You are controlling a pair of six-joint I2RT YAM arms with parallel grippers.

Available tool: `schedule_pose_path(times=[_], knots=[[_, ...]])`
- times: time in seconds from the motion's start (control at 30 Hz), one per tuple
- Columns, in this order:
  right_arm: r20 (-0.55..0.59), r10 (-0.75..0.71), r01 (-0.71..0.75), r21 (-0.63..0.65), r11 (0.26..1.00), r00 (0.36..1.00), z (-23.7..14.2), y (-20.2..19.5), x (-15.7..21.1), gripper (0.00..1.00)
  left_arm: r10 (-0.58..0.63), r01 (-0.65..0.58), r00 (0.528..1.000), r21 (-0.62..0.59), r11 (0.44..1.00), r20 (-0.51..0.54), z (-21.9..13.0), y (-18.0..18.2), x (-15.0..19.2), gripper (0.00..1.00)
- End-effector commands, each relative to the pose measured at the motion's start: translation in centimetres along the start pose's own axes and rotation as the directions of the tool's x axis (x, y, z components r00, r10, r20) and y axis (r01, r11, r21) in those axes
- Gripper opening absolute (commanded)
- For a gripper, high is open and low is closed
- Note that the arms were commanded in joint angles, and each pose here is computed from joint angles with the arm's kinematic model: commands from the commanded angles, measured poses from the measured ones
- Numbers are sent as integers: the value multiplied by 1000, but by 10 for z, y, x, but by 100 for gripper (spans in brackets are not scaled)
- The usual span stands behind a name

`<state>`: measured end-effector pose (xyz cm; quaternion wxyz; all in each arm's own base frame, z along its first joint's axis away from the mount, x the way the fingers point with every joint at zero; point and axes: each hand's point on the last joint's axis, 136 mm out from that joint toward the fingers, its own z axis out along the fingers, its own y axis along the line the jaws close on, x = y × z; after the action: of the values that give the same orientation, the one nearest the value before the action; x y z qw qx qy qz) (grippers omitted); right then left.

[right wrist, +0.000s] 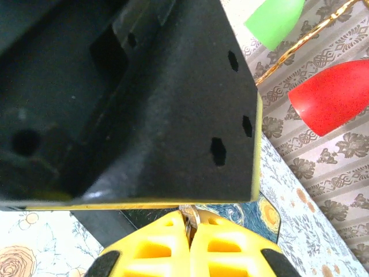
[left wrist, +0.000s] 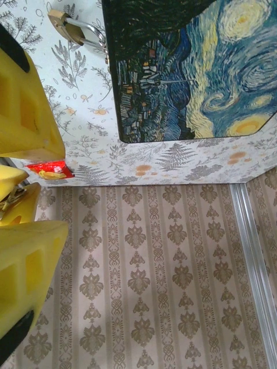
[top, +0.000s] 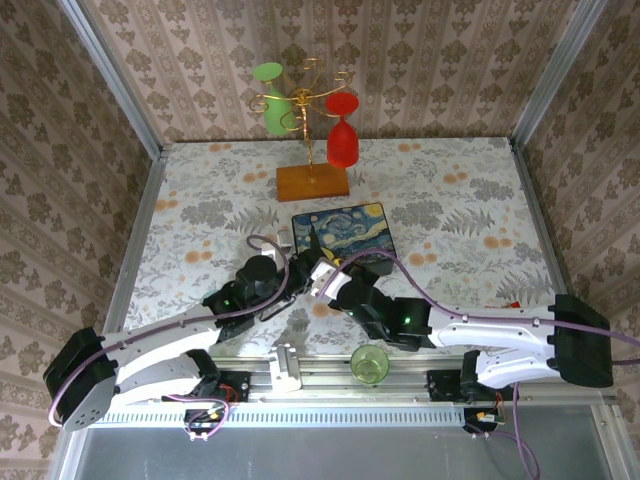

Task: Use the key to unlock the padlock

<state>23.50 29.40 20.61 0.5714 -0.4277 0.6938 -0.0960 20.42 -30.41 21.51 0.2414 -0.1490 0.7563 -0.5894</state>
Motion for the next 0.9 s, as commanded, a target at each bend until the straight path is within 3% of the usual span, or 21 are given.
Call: schedule_pose_path(times=[0.0, 0.27, 0.4, 0.5, 0.57, 0.73, 0.8, 0.87], knots=[[30, -3, 2, 56, 998, 1000, 0, -9, -17, 0, -21, 20, 1000, 29, 999, 14, -1, -5, -3, 31], [15, -98, 97, 52, 994, 995, 7, 5, -16, 0, -19, 19, 1000, 20, 1000, 12, -2, 0, -5, 13], [24, -79, 78, 44, 996, 997, 7, 7, -18, 1, -21, 21, 1000, 23, 1000, 17, -2, 2, -7, 6], [35, -49, 49, 26, 998, 998, 5, 8, -18, 12, -20, 20, 1000, 26, 999, 18, -3, 3, -8, 1], [43, -16, 16, -2, 1000, 999, 2, 9, -17, 30, -18, 18, 1000, 31, 999, 23, -4, 4, -9, 0], [69, 220, -206, -175, 963, 973, -18, -2, -10, 50, 8, -9, 1000, 35, 999, 27, -5, 6, -10, 0], [58, 393, -361, -289, 887, 918, -29, -15, -6, 57, 28, -29, 999, 34, 999, 32, -5, 6, -12, 0], [36, 579, -515, -416, 750, 815, -42, -31, -5, 67, 58, -60, 997, 38, 997, 40, -5, 6, -13, 0]])
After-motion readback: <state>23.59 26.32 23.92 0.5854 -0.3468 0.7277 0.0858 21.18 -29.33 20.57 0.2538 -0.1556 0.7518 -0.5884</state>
